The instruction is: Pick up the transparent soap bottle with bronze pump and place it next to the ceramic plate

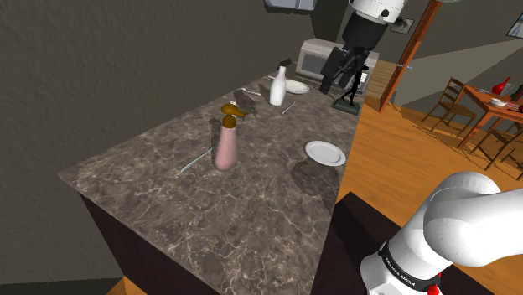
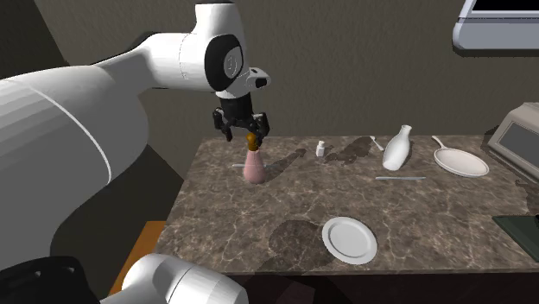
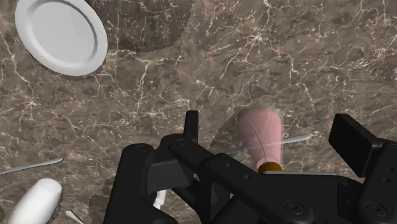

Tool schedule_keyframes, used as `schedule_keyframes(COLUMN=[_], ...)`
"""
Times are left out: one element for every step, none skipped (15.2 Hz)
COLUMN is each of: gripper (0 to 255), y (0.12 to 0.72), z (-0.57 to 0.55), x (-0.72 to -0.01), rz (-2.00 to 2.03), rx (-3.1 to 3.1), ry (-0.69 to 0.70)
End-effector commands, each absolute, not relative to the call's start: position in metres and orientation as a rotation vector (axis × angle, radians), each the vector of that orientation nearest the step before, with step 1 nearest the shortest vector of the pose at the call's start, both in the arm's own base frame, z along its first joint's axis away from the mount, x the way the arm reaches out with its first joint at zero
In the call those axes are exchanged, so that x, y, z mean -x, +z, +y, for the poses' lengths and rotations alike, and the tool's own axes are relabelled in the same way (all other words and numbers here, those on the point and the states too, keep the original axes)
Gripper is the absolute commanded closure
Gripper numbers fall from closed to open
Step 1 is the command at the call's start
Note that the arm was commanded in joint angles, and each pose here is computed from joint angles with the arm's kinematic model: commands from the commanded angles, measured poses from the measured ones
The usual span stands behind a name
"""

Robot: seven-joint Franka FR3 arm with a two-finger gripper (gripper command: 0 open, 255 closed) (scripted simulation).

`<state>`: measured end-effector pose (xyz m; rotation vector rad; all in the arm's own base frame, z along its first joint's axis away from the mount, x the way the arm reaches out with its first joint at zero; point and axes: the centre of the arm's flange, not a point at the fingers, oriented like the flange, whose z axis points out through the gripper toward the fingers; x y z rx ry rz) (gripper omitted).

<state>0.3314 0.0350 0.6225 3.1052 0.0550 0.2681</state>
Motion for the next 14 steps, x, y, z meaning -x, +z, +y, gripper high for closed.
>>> schedule_keyframes(gripper=[0, 0, 0, 0, 0, 0, 0, 0, 0, 0, 0, 0, 0, 0], y=[0.622, 0.615, 0.608, 0.6, 0.593, 0.586, 0.579, 0.571, 0.564, 0.557, 0.551, 0.544, 0.537, 0.53], z=[0.035, 0.037, 0.04, 0.042, 0.045, 0.048, 0.051, 0.053, 0.056, 0.059, 0.062, 0.065, 0.069, 0.072], x=[-0.331, -0.341, -0.351, -0.36, -0.37, -0.38, -0.39, -0.399, -0.409, -0.419, -0.429, -0.439, -0.449, -0.459], rz=[0.055, 0.058, 0.06, 0.063, 0.065, 0.068, 0.07, 0.073, 0.075, 0.078, 0.08, 0.083, 0.086, 0.088], rx=[-3.105, -3.111, -3.117, -3.123, -3.128, -3.134, -3.14, -3.146, -3.151, -3.157, -3.162, -3.168, -3.174, -3.179], ry=[0.268, 0.277, 0.285, 0.293, 0.302, 0.31, 0.319, 0.328, 0.336, 0.345, 0.353, 0.362, 0.371, 0.38])
